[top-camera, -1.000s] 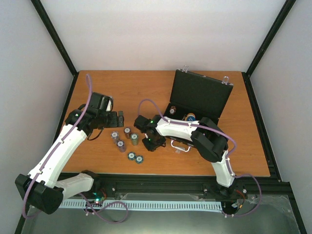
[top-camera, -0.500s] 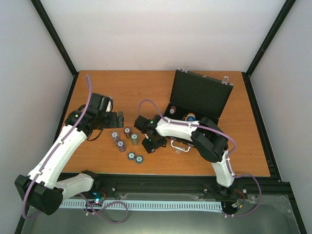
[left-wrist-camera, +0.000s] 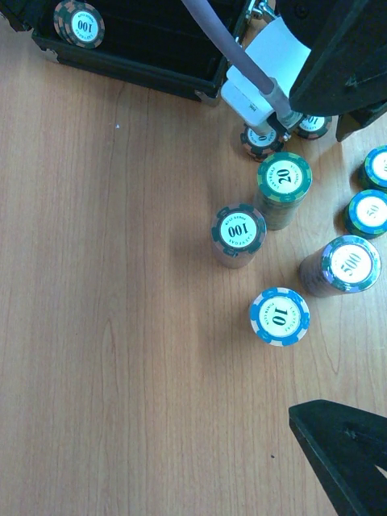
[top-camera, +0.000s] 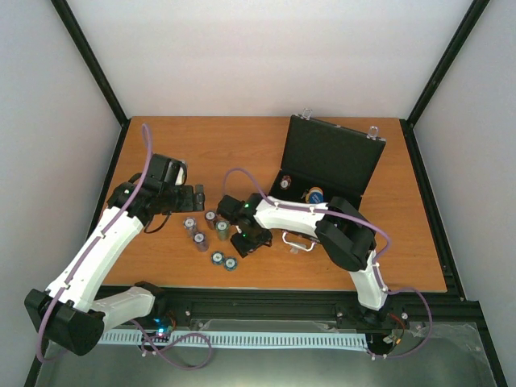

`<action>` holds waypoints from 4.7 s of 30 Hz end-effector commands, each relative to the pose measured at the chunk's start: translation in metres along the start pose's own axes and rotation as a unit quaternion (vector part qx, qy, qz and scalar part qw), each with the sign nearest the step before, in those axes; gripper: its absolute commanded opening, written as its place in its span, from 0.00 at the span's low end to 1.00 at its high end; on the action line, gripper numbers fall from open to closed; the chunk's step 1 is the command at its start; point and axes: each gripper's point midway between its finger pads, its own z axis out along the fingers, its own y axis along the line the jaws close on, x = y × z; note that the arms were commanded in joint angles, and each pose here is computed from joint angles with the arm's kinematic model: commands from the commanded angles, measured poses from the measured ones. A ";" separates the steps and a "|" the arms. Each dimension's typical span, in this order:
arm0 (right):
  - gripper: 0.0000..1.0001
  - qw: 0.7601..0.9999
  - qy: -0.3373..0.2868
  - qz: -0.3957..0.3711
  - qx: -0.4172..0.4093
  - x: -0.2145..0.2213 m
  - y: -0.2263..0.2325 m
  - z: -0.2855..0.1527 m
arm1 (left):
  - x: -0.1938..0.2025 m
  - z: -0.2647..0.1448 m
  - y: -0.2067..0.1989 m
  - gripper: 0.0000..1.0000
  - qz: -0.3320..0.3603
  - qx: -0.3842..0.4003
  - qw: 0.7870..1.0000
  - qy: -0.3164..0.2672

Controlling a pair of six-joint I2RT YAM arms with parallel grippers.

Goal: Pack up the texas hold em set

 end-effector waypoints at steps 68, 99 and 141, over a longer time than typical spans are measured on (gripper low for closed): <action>0.36 0.998 -0.021 -0.015 0.061 -0.015 -0.017 -0.009 | -0.003 0.001 -0.002 0.99 0.011 0.003 1.000 -0.011; 1.00 0.996 -0.067 -0.065 0.008 -0.046 -0.004 -0.045 | -0.005 0.005 0.000 0.99 0.017 -0.005 1.000 -0.009; 0.87 0.993 0.003 -0.117 -0.010 -0.053 -0.021 0.012 | -0.006 0.012 0.005 0.99 0.007 -0.024 1.000 -0.003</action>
